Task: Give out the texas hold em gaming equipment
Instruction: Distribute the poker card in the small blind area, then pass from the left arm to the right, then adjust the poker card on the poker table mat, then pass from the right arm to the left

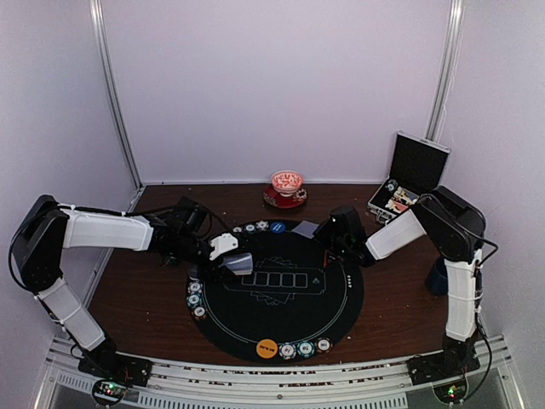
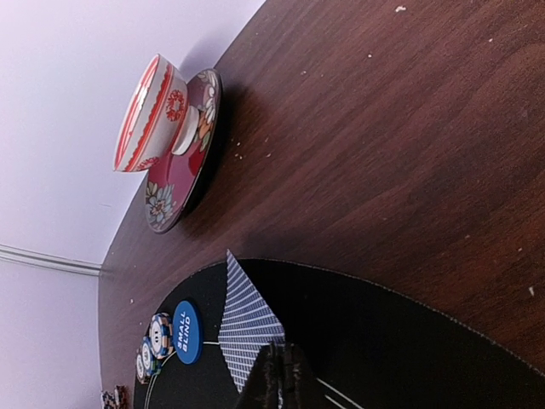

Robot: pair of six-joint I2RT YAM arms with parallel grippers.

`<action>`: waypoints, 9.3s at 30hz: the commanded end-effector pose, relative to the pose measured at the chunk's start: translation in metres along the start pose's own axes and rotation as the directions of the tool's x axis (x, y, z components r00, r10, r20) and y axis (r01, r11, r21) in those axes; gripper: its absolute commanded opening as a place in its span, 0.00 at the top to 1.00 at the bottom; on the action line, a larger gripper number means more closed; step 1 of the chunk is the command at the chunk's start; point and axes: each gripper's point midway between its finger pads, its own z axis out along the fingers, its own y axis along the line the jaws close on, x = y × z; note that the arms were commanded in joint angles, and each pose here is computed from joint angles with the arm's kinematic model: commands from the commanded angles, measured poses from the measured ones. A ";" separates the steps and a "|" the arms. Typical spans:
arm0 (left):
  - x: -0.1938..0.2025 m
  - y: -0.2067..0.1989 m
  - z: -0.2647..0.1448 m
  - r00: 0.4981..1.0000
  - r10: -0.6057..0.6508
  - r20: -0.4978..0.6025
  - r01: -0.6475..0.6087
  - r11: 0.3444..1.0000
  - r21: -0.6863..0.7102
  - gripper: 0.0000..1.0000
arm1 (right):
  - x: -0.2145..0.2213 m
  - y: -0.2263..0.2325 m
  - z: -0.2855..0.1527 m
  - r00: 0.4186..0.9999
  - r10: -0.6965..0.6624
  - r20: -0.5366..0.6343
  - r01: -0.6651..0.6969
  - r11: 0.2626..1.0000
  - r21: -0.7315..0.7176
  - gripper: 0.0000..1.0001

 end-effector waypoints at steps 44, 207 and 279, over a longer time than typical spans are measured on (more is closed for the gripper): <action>-0.016 0.003 -0.004 0.999 0.029 0.045 -0.029 1.000 0.003 0.51 | 0.113 0.114 -0.103 0.872 -0.394 -0.292 0.215 0.843 -0.493 0.32; -0.032 0.013 -0.058 0.989 0.014 0.148 -0.021 0.999 0.050 0.02 | 0.162 0.113 -0.140 0.507 -0.622 -0.596 0.508 0.775 -0.376 0.98; -0.032 0.004 -0.026 0.990 0.057 0.129 -0.057 0.998 -0.005 0.02 | 0.189 0.178 -0.130 0.749 -0.366 -0.552 0.060 0.868 -0.493 1.00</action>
